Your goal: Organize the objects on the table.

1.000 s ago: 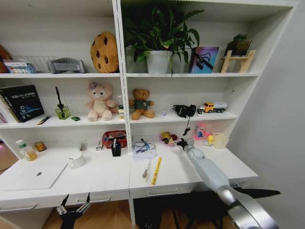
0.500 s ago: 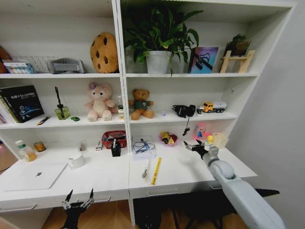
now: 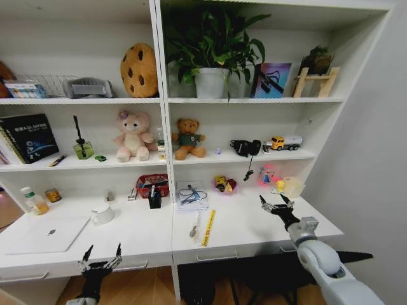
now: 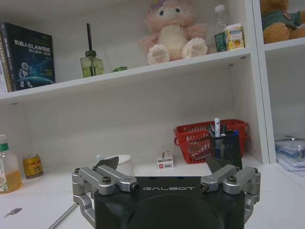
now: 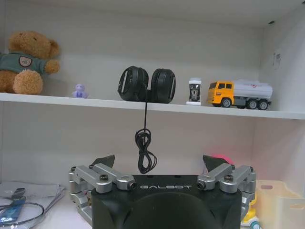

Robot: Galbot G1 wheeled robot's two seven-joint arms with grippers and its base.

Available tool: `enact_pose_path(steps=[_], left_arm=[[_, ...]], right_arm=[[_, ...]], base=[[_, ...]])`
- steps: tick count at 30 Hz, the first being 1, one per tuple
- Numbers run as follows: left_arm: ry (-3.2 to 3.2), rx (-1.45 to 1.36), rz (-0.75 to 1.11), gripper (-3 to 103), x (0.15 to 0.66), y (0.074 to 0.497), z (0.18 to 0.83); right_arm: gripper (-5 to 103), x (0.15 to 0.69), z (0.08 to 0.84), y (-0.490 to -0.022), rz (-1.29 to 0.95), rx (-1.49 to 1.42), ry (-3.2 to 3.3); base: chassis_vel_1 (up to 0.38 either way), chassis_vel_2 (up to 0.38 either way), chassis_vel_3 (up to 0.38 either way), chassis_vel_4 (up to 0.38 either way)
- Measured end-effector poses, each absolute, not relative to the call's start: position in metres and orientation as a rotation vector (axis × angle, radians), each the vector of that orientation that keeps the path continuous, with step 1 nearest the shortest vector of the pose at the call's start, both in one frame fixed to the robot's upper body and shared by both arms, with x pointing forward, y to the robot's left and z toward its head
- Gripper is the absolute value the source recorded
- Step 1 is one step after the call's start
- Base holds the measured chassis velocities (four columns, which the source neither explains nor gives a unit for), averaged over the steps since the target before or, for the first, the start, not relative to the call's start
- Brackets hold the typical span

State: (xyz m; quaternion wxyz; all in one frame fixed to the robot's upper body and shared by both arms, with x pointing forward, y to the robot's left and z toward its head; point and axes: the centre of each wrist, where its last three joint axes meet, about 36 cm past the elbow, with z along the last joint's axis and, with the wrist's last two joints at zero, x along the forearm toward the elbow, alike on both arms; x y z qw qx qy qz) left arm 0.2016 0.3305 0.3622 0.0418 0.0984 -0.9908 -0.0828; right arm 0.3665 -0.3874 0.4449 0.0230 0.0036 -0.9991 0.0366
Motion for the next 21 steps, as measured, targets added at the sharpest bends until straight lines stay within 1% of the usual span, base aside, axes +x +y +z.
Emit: enact_pose_path(steps=[8, 11, 21], left_arm=[[-3.118, 0.308, -0.267, 100, 0.212, 0.333, 0.392], [-3.154, 0.315, -0.279, 100, 0.211, 0.334, 0.410], [-3.189, 0.325, -0.327, 100, 0.211, 0.337, 0.435]], right_arm=[[100, 0.339, 0.457, -0.390, 0.134, 0.027, -3.126], [100, 0.334, 0.460, -0.384, 0.131, 0.049, -3.132], [100, 0.323, 0.463, -0.373, 0.123, 0.080, -3.140]], base=[[0.000, 0.000, 0.000, 0.000], [0.000, 0.000, 0.000, 0.000], [0.000, 0.000, 0.000, 0.000]])
